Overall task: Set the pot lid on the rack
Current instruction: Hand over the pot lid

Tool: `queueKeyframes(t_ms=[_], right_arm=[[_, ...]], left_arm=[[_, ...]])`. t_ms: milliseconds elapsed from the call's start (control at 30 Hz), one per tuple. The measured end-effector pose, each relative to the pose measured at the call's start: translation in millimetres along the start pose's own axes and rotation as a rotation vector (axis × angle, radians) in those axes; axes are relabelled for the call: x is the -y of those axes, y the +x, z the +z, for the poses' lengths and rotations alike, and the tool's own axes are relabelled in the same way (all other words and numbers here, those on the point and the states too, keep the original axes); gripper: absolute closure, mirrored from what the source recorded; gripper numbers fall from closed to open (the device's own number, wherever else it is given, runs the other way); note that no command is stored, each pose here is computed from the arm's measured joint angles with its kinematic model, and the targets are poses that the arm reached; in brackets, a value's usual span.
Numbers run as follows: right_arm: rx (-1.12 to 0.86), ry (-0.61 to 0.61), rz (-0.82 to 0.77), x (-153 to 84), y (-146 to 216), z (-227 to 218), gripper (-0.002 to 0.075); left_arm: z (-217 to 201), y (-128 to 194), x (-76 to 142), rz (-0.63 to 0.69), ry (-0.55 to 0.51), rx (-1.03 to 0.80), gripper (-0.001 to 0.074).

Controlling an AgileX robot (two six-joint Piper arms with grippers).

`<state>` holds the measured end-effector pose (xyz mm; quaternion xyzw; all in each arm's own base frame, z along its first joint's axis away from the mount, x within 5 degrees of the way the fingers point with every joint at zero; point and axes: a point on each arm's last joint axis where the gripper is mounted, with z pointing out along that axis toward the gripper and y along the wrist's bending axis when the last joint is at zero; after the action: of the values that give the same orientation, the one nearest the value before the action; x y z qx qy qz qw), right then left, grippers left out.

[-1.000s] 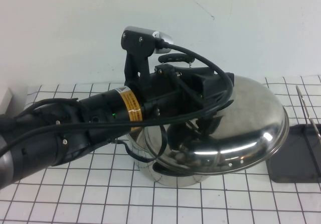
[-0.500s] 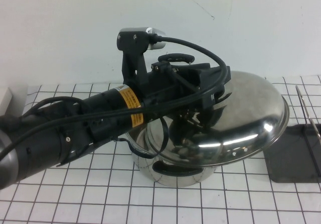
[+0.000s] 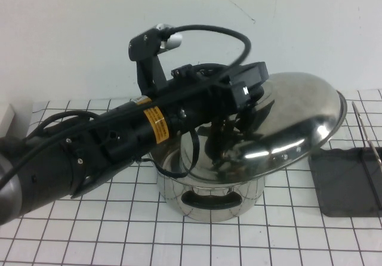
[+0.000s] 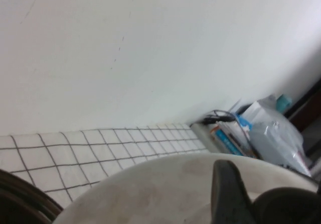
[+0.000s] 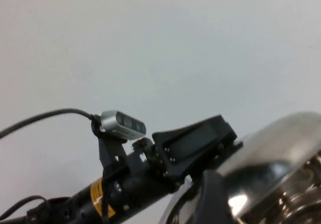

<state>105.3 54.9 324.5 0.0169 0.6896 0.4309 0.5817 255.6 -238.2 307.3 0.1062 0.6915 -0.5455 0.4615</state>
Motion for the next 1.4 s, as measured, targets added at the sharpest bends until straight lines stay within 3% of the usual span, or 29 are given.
queueKeyframes(t_ms=[100,267,633,933,1133,1400], right_arm=[[-0.051,-0.005,0.07,4.6,3.0,8.6,0.0268],[-0.12,-0.008,0.154,10.5,3.1,23.6,0.0263],[-0.167,-0.103,0.156,-2.0,-24.2,51.1,0.0263],[-0.208,-0.097,0.202,5.3,-24.6,64.2,0.0271],[-0.218,-0.088,0.214,8.7,-24.0,68.0,0.0354],[-0.228,-0.096,0.208,12.0,-22.9,73.8,0.0615]], left_arm=[[0.2,-3.1,0.7,-0.084,0.014,0.037,0.042],[-0.8,-8.2,10.3,-0.105,0.121,0.086,0.042],[6.0,-0.8,6.6,-0.139,0.212,0.091,0.042],[13.3,9.6,1.4,-0.187,0.326,0.094,0.042],[19.3,18.7,-0.8,-0.201,0.333,0.071,0.042],[30.6,40.7,-5.0,-0.246,0.325,0.029,0.0419]])
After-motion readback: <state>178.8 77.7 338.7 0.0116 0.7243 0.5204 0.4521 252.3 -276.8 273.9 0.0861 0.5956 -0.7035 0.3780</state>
